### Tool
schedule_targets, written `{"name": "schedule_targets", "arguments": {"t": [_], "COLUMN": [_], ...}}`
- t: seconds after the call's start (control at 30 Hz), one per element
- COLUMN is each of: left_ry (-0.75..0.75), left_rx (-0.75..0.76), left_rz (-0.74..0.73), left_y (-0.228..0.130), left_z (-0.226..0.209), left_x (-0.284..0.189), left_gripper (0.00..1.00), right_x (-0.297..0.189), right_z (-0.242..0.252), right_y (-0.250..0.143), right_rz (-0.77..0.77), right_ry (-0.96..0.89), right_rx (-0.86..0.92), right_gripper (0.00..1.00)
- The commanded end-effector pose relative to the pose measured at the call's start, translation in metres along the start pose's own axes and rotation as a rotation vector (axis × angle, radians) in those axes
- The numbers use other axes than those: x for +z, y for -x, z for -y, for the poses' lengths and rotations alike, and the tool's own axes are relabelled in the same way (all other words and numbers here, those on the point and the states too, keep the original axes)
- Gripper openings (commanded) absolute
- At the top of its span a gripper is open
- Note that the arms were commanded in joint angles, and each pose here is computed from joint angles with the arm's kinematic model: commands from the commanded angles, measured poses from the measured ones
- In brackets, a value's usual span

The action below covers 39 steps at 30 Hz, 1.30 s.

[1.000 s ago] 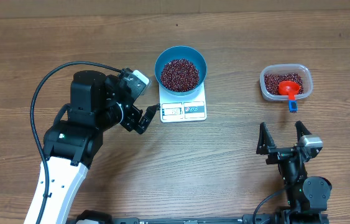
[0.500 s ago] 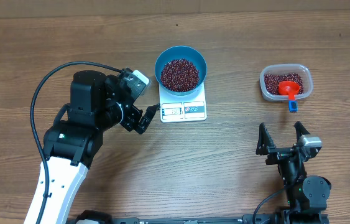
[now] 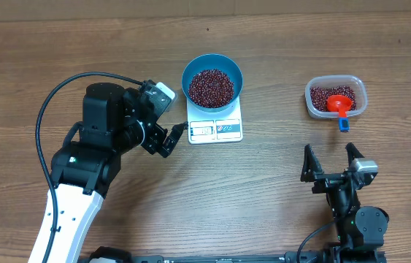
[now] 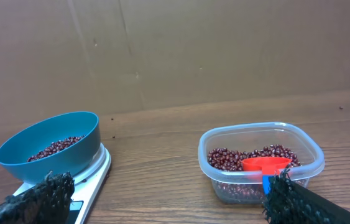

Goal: Scoop item into bowl and weigh 150g on scale

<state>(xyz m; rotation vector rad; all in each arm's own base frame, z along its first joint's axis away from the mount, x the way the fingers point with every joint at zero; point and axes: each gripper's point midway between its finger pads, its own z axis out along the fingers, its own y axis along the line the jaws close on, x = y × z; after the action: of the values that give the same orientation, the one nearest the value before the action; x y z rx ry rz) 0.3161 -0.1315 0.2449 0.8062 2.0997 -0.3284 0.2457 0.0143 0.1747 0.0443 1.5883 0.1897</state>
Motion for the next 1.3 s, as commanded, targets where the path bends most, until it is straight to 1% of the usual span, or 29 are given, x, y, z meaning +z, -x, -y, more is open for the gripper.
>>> {"name": "schedule_targets", "arguments": {"t": [0.0, 0.6, 0.67, 0.77, 0.87, 0.97, 1.13, 1.27], "left_ry": [-0.01, -0.014, -0.017, -0.02, 0.002, 0.061, 0.285, 0.455], "left_rx": [-0.01, -0.013, -0.018, -0.025, -0.008, 0.034, 0.07, 0.047], "left_rz": [0.003, -0.002, -0.009, -0.013, 0.058, 0.156, 0.301, 0.423], "left_y": [0.0, -0.002, -0.005, -0.021, -0.024, -0.018, -0.028, -0.047], "left_z": [0.0, 0.002, 0.002, 0.01, 0.014, 0.011, -0.007, -0.021], "left_x": [0.001, 0.0, 0.002, -0.002, -0.008, -0.018, -0.041, -0.054], "left_gripper": [1.0, 0.99, 1.0, 1.0, 1.0, 0.99, 0.99, 1.0], "right_x": [0.0, 0.0, 0.0, 0.0, 0.0, 0.0, 0.0, 0.0], "right_z": [0.0, 0.0, 0.0, 0.0, 0.0, 0.0, 0.0, 0.0], "right_y": [-0.003, -0.003, -0.003, -0.003, -0.003, -0.003, -0.003, -0.003], "right_rz": [0.001, 0.001, 0.001, 0.001, 0.001, 0.001, 0.001, 0.001], "right_ry": [0.0, 0.0, 0.0, 0.0, 0.0, 0.0, 0.0, 0.0], "right_rx": [-0.001, -0.001, -0.001, -0.001, -0.001, -0.001, -0.001, -0.001], "right_gripper": [1.0, 1.0, 1.0, 1.0, 1.0, 1.0, 1.0, 1.0]}}
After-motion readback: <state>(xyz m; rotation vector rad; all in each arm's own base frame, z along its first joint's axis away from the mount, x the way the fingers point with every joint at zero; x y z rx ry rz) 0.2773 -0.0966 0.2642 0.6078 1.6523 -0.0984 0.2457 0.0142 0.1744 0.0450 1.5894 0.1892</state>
